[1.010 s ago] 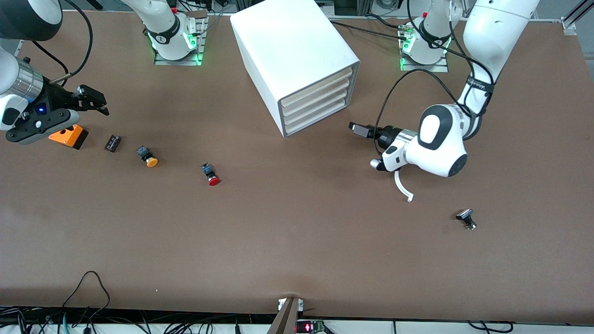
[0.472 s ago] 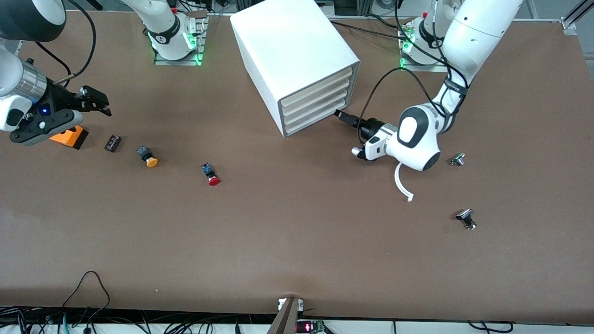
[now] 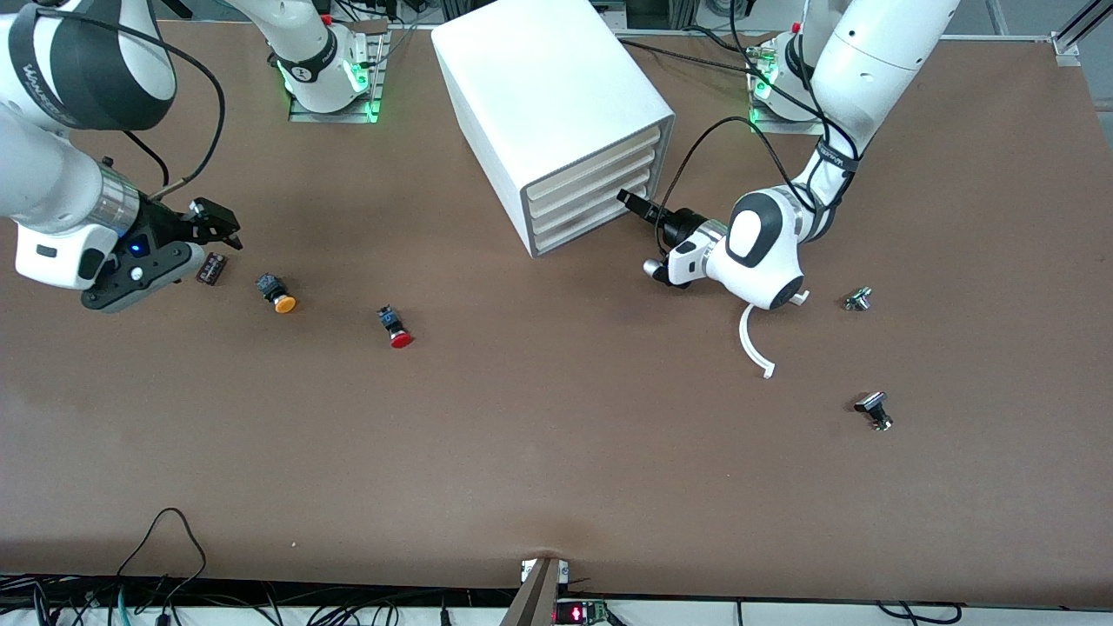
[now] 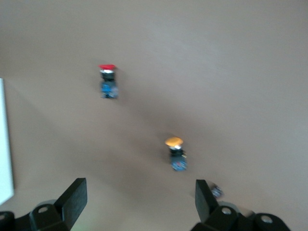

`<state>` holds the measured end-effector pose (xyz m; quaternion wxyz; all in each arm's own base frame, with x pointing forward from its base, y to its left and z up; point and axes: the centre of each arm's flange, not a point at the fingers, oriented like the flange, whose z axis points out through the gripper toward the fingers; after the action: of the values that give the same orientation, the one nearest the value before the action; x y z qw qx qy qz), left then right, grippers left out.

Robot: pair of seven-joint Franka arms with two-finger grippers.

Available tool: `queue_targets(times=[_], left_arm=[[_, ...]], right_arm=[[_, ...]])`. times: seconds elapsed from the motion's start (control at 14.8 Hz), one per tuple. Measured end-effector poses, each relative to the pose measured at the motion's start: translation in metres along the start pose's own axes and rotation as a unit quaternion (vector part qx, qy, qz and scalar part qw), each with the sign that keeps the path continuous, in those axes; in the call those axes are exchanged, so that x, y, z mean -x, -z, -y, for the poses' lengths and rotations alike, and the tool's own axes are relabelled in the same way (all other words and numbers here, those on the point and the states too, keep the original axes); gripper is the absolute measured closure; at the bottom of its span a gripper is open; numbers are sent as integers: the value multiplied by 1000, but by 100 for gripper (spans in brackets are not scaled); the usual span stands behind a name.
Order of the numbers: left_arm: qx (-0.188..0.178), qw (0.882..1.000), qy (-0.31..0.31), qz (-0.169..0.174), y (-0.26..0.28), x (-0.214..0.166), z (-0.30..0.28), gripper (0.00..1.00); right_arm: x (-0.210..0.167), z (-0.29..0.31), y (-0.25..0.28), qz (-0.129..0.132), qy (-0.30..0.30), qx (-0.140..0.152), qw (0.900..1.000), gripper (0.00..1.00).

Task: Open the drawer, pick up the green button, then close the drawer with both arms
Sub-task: 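Pull the drawer open with the left gripper while the right gripper approaches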

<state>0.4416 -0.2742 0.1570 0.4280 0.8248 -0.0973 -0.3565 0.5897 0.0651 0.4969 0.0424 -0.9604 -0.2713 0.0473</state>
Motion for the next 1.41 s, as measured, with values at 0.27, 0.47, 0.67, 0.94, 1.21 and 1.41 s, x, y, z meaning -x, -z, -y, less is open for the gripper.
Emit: queue_targets(times=[0.27,0.47,0.67,0.94,1.21,1.41], left_arm=[[14,1000,7,-6,-13,1,5,21],[14,1000,14,-15,-34,-1,5,22],[9,1000,19,-17,-50,0,6,34],[21,1000,12,-21,-49,0,0,70],[32,999,11,-26,-44,-1,0,78],[36,999,7,-40,-29,-3,6,80]], right_arm=[[-40,45,-24,0,44,-5,999,0],[-72,88,-28,-6,91,25,995,0],[-86,104,-24,-25,106,30,994,0],[-98,140,-8,-41,134,34,990,0],[-105,182,-6,-43,164,35,985,0],[-110,209,-10,-47,186,37,981,0]])
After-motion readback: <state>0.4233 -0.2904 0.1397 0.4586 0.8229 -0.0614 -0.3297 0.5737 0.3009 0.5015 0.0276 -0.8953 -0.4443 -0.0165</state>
